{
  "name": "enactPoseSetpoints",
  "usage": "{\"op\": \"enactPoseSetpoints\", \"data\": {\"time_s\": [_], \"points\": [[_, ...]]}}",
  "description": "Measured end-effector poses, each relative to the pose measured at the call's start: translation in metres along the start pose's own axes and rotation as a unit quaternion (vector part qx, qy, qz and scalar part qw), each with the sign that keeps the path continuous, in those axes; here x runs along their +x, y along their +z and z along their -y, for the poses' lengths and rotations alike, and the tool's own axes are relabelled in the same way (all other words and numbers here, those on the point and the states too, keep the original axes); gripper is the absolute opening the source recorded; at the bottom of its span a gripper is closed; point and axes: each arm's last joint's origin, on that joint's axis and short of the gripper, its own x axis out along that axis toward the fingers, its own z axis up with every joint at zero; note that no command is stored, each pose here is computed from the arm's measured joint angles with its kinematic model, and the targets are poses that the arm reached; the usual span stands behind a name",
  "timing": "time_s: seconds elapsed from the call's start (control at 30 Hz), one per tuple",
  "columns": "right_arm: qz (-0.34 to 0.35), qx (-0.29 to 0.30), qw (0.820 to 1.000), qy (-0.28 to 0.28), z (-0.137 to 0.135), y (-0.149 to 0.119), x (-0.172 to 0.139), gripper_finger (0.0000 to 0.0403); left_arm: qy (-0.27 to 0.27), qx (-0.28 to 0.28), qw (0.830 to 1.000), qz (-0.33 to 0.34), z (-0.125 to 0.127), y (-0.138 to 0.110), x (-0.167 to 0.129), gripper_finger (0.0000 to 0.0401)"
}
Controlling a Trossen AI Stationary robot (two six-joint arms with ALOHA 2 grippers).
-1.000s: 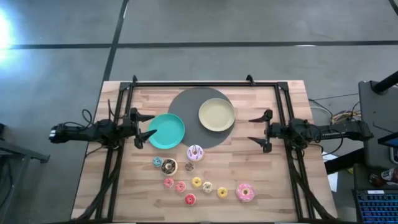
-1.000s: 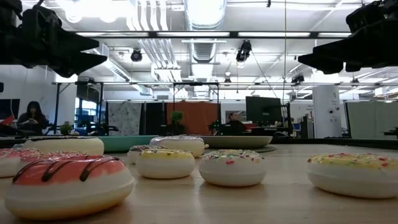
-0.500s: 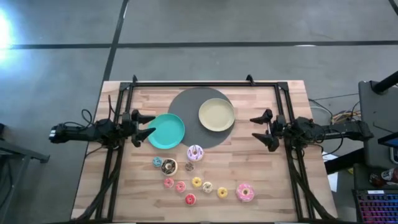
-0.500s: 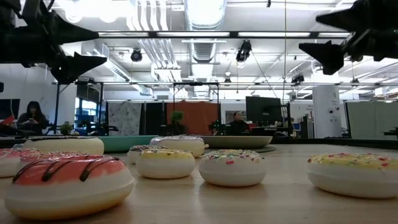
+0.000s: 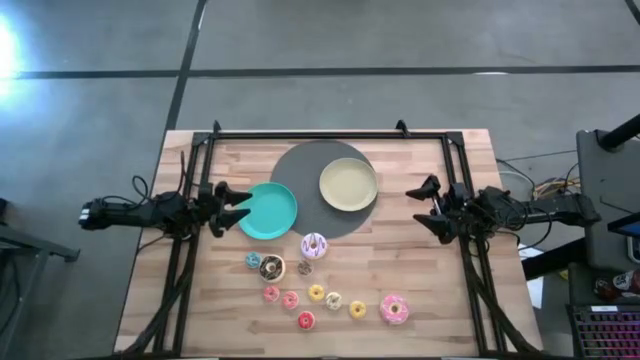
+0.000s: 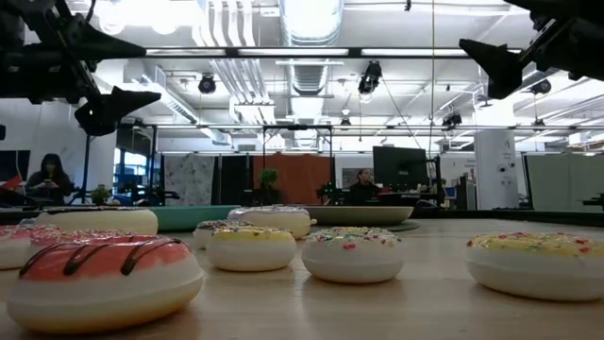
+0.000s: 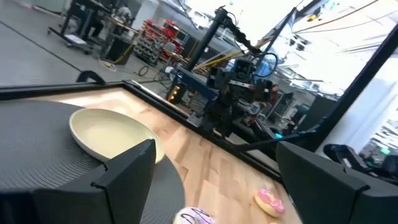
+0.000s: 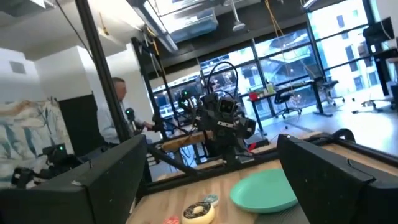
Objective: Pick & Place donuts
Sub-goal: Put the large black donut on the green plate
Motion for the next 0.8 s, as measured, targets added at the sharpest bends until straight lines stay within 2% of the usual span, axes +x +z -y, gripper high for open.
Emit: {"op": "enactPoseSetpoints", "data": {"time_s": [0.1,0.23,0.33,0.47,0.53,0.63,0.7,0.8], "points": [[-0.008,0.005,1.0,-0.011,0.001,-0.002,0.001,0.0354,0.01,-0.013,1.0,-0.002,-0.001,-0.001,0.0,0.0307],[-0.045,0.019,0.997,-0.062,0.007,-0.012,0.002,0.0354,0.012,-0.029,1.0,-0.001,-0.001,-0.001,0.001,0.0307],[-0.089,0.021,0.995,-0.05,0.008,-0.02,0.004,0.0354,0.011,-0.02,1.0,0.0,-0.001,-0.001,0.001,0.0307],[-0.099,0.014,0.994,-0.038,0.008,-0.022,0.007,0.0354,0.025,0.024,0.999,0.006,-0.002,0.0,0.001,0.0307],[-0.104,0.015,0.994,-0.038,0.008,-0.024,0.008,0.0354,0.031,0.007,0.999,0.01,-0.002,0.0,0.001,0.0307],[-0.122,0.025,0.991,-0.045,0.01,-0.029,0.01,0.0354,-0.005,-0.014,1.0,-0.004,0.001,0.0,0.001,0.0307],[-0.118,0.025,0.992,-0.032,0.009,-0.028,0.012,0.0354,-0.035,0.001,0.999,-0.023,0.003,-0.002,0.002,0.0307],[-0.112,-0.008,0.994,-0.008,0.003,-0.018,0.021,0.0351,-0.043,0.036,0.998,-0.028,0.004,-0.001,0.003,0.0307]]}}
